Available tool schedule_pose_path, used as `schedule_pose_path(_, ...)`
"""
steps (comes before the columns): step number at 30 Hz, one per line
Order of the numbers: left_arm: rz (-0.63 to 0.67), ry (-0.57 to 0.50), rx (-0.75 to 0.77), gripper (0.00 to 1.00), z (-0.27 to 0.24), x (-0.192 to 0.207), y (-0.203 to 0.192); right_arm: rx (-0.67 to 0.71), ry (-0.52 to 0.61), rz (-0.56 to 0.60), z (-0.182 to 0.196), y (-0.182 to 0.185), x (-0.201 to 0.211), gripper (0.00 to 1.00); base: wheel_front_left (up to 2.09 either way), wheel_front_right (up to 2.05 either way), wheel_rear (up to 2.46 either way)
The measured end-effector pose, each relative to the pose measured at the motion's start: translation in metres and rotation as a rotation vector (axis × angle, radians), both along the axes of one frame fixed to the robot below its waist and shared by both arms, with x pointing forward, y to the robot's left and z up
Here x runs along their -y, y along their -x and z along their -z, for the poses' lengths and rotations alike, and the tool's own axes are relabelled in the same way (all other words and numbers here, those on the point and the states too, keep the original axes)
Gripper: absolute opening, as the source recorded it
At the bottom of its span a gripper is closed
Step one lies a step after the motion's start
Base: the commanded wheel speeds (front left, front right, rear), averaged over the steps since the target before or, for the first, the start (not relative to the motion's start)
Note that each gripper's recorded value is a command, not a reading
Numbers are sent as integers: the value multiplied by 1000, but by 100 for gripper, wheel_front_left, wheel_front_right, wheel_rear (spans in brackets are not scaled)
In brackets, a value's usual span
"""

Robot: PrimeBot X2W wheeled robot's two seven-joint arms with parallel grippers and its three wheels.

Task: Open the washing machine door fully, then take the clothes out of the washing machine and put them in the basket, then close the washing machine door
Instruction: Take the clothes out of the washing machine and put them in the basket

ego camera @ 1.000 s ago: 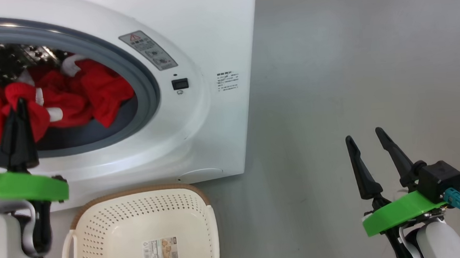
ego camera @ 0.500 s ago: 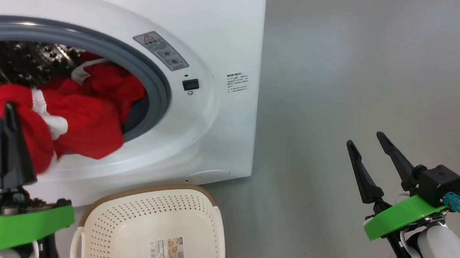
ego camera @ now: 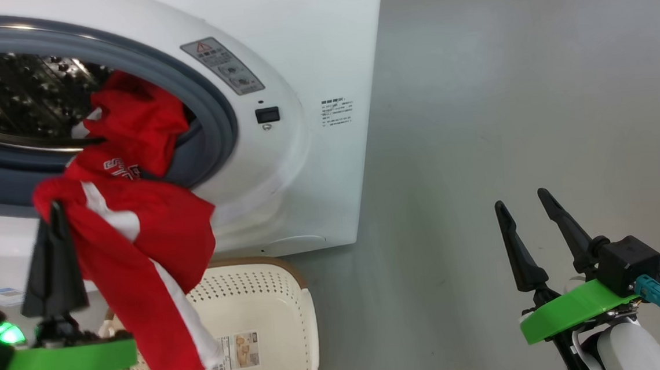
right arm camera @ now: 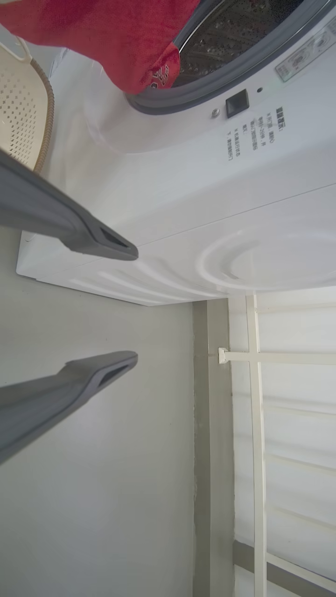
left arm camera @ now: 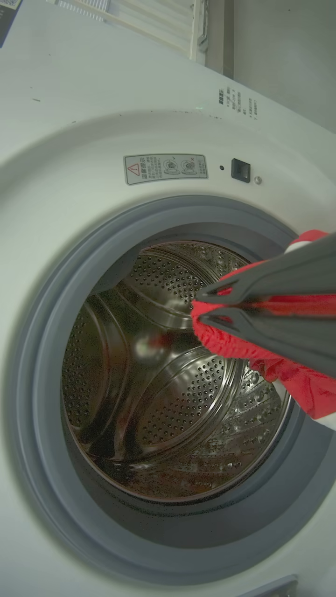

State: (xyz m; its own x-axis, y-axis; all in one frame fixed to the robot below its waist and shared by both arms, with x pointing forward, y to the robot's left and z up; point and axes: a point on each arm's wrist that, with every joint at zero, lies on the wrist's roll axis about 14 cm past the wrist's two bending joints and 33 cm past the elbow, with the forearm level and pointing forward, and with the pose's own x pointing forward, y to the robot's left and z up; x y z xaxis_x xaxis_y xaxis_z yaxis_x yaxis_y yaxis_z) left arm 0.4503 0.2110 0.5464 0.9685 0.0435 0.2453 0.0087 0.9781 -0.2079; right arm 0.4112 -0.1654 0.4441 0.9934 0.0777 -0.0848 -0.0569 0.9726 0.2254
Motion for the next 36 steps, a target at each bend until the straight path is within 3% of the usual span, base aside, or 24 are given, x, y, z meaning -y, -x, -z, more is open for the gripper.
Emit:
schedule_pose_path(18,33,30,-477,0,156,19,22,-25,6,11,12,-11,5,100,0,0,0)
schedule_pose_path(36,141,-10,-844,0,264,44,49,-71,14,16,32,-19,9,100,0,0,0)
